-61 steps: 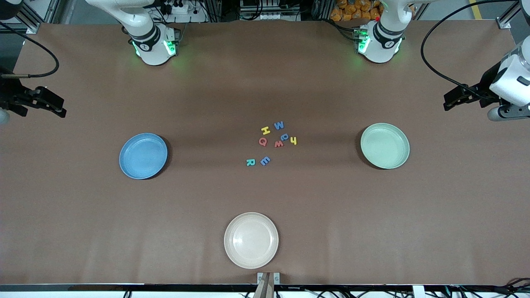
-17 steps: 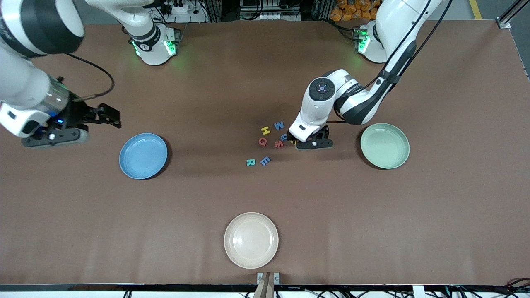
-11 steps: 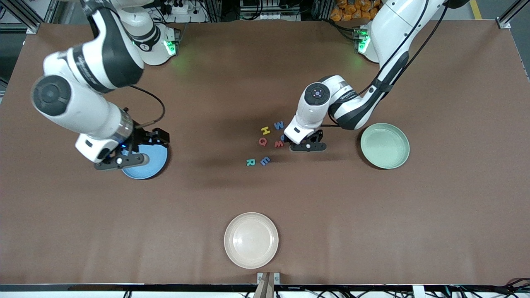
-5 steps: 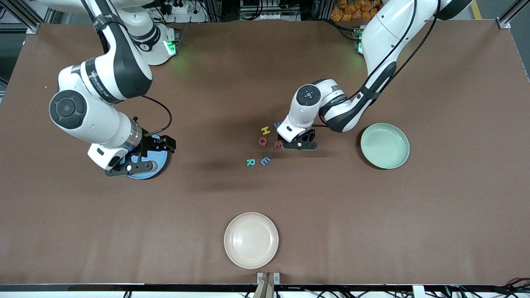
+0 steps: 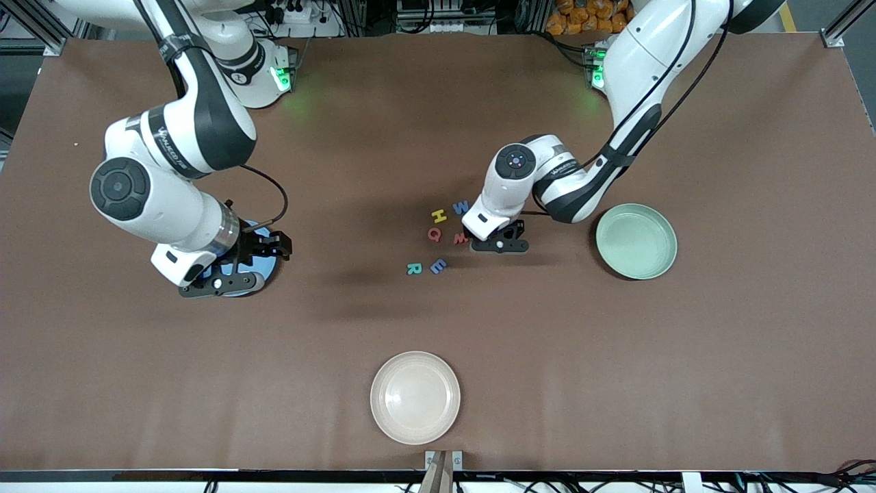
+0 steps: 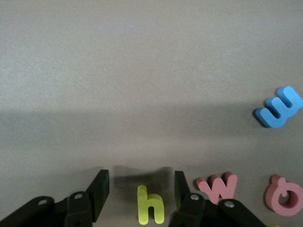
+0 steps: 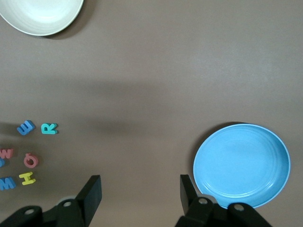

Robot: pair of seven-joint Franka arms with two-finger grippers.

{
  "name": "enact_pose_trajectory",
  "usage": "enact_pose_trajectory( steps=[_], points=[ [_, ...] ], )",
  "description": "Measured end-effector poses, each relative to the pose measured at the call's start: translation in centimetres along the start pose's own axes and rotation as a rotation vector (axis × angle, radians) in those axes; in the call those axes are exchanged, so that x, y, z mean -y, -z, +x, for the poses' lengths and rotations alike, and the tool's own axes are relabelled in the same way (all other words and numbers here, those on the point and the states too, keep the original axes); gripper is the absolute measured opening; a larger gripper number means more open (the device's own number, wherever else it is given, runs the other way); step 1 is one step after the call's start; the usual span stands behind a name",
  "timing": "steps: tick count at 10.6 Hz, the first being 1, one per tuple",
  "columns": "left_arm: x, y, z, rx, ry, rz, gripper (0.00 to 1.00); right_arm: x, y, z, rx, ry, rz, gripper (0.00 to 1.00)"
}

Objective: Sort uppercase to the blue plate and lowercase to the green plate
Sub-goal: 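Lower the left gripper onto the yellow h and close it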

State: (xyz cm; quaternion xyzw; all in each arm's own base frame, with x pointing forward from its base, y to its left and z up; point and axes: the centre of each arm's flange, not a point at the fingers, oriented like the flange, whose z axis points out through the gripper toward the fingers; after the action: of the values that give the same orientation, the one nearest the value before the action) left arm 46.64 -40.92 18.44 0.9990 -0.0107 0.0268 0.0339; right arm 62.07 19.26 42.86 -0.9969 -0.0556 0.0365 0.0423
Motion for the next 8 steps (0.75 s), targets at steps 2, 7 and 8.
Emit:
enact_pose_trajectory(
  steps=[2,7,8],
  points=[
    [0.0,0.0,-0.1,0.001,-0.002,0.001,0.60,0.7,-0.8,0.2,0.001,-0.006,0.003,0.73],
    [-0.2,-0.6,-1.1,0.015,-0.014,0.009,0.57,0.6,-0.9,0.4,-0.001,-0.055,0.004,0.72],
    [-0.3,-0.6,-1.3,0.017,-0.018,0.009,0.57,0.5,-0.8,0.4,-0.004,-0.063,0.005,0.71]
  ],
)
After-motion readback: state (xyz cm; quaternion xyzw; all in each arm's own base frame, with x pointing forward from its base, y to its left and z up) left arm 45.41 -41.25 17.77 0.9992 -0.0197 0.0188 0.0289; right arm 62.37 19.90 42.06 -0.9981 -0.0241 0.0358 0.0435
